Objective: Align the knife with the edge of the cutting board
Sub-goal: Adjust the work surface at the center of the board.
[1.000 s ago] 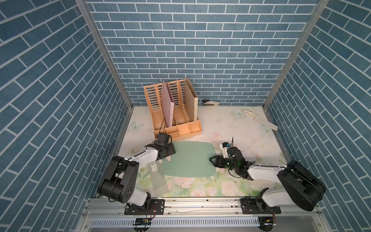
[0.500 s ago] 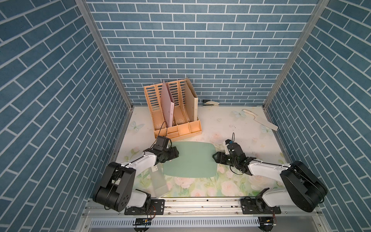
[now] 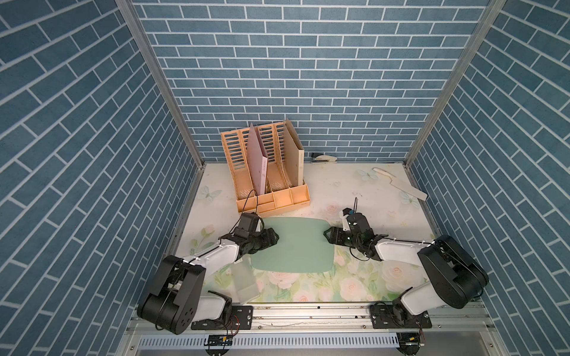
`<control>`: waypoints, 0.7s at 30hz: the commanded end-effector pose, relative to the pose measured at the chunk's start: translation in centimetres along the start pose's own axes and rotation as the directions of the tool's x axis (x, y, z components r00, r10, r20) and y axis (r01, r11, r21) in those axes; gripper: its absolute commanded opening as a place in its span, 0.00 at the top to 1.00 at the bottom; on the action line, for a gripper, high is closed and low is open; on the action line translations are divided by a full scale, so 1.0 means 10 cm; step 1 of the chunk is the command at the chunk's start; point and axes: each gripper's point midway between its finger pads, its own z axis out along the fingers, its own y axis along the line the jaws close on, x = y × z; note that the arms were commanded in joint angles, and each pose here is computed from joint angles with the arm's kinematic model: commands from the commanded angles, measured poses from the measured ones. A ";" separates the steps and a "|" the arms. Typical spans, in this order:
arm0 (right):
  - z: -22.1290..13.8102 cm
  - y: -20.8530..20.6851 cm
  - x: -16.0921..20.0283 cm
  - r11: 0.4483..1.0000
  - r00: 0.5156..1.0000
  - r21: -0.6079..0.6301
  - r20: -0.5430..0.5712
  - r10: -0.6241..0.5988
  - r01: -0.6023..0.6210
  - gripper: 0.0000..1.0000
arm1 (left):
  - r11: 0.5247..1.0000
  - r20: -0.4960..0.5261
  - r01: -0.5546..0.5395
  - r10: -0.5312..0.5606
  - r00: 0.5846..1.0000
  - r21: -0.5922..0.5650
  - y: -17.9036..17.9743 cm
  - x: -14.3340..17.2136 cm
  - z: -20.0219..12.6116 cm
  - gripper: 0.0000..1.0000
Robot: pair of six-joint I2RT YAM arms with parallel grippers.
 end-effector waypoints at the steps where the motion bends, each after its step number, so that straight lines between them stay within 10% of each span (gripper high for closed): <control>1: 0.05 -0.27 0.35 0.996 0.992 0.085 -0.121 0.031 -0.021 0.28 | 0.998 0.019 -0.026 0.027 0.999 -0.056 0.02 -0.08 -0.06 0.20; 21: 0.01 -0.50 0.32 0.993 0.990 0.103 -0.124 0.071 -0.058 0.28 | 0.999 -0.038 -0.028 0.029 0.999 0.025 -0.25 0.25 0.16 0.22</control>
